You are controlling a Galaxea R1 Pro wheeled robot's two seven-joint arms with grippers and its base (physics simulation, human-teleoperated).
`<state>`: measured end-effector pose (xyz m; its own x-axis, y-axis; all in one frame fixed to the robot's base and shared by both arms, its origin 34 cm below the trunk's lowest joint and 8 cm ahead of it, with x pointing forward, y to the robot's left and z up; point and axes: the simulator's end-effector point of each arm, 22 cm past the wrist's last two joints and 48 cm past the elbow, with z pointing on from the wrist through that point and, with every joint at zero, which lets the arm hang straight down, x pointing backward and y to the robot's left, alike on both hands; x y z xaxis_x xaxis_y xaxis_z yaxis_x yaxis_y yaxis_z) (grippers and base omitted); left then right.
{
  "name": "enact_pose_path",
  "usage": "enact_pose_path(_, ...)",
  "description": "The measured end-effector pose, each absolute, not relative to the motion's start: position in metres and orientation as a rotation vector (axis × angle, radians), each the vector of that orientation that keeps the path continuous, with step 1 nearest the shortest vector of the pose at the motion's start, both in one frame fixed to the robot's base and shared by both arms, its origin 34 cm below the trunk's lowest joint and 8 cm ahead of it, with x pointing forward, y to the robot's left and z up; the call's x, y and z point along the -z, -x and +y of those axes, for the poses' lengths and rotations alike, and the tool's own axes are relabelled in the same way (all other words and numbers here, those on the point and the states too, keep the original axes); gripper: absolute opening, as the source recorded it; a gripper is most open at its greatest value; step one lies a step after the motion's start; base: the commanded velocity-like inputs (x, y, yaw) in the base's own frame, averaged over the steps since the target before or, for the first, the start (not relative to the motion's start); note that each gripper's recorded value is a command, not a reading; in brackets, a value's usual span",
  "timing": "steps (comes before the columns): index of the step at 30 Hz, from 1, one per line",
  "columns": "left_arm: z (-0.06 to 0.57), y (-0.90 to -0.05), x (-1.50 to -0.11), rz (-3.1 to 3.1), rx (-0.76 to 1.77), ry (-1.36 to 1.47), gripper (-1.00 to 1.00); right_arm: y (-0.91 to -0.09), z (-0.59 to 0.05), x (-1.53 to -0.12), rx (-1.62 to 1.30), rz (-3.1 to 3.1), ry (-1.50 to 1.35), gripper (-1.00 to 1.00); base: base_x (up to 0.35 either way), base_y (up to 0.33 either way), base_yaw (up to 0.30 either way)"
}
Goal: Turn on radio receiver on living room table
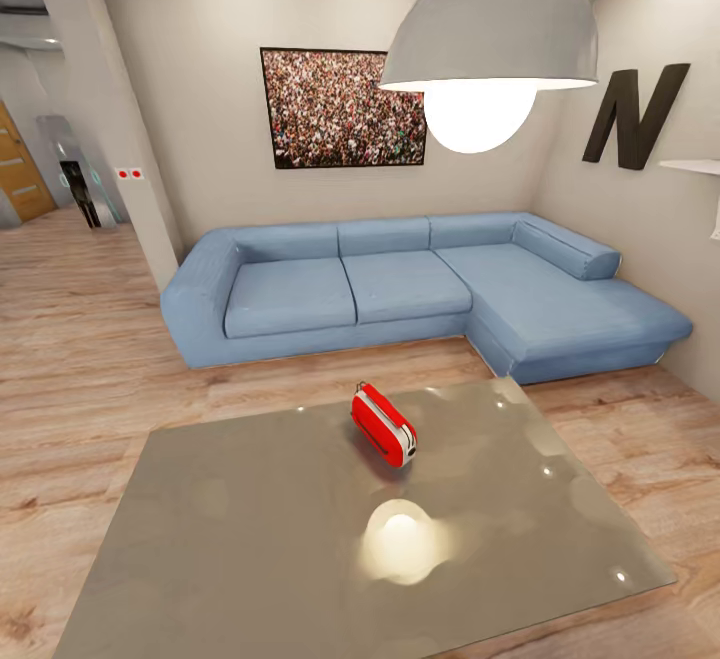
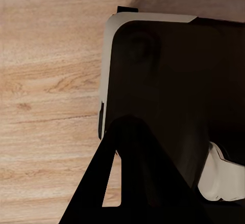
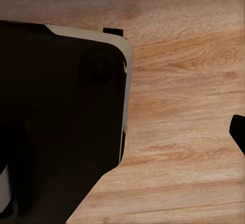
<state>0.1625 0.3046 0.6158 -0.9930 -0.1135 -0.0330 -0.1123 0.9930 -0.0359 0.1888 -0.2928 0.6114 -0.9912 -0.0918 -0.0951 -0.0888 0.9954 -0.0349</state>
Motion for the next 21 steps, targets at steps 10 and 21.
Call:
enact_pose_path(10,0.3046,-0.1625,-0.6158,3.101,0.053,0.176,-1.0,-0.1894,-0.2915,-0.6114,0.043,3.037,0.153,1.0,0.0,0.0,0.0)
enact_pose_path(21,0.3046,-0.1624,-0.6158,3.101,0.053,0.176,-1.0,-0.1898,-0.2927,-0.6115,0.045,3.036,0.154,1.0,0.0,0.0,0.0)
